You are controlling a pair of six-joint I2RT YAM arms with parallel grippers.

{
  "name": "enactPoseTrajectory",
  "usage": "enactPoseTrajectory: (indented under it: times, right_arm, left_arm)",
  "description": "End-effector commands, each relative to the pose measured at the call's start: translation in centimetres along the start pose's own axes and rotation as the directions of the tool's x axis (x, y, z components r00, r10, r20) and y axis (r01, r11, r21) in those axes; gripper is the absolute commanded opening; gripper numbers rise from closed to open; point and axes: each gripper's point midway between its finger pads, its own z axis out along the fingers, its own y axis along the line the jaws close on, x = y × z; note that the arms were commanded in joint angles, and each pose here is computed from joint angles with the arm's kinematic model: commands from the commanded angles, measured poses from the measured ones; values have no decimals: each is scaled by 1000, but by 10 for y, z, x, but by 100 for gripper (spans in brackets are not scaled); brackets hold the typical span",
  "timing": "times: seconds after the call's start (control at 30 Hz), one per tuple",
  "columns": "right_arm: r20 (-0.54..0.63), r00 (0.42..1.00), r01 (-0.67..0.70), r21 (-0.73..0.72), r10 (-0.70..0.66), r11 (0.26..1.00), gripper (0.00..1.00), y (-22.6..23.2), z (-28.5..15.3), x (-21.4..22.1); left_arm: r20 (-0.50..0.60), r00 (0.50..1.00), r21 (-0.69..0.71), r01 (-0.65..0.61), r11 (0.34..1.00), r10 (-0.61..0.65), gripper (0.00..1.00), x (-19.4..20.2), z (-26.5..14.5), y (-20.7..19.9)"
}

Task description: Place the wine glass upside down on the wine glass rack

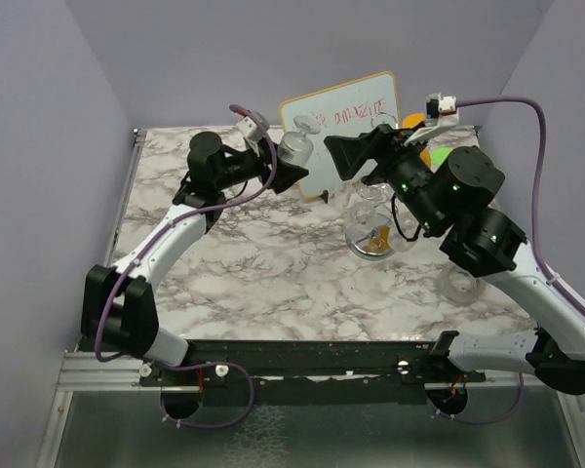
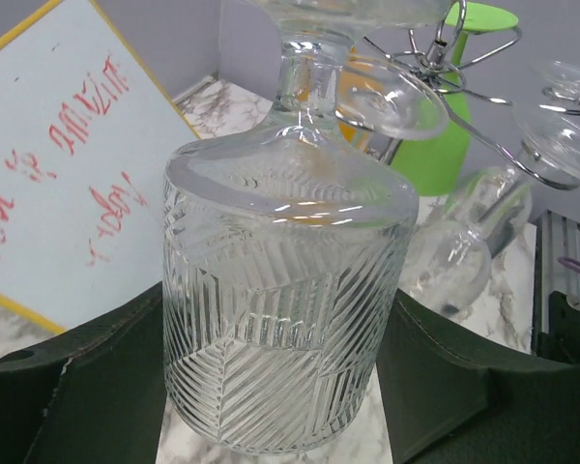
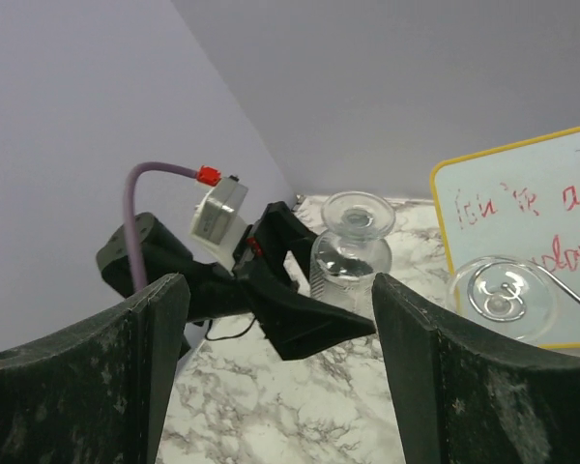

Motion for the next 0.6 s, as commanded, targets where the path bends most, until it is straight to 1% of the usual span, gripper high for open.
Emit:
enactPoseTrajectory:
  times: [0.0,0.13,0.3,0.37,0.57]
  right_arm:
    - [45,998,40,78,-44,996,81,-20,-16,-17]
    - [36,998,48,90,-51,995,80,-25,-26,-17]
    - [25,998,46,115,-50,992,78,-32,-36,-19]
    - [23,999,46,124,-50,991,78,-34,-39,-21]
    - [-14,997,74,218,-73,973,77,-51,-42,-18]
  left_arm:
    - [92,982,69,-171,983,164,14,-32,40,8]
    - [96,971,118,-231,966,220,13,-26,74,18]
    - [106,967,160,-247,956,233,9,-21,107,39]
    - [111,966,177,-251,952,234,8,-18,118,44]
    - [143,953,219,-295,930,268,6,-11,151,50]
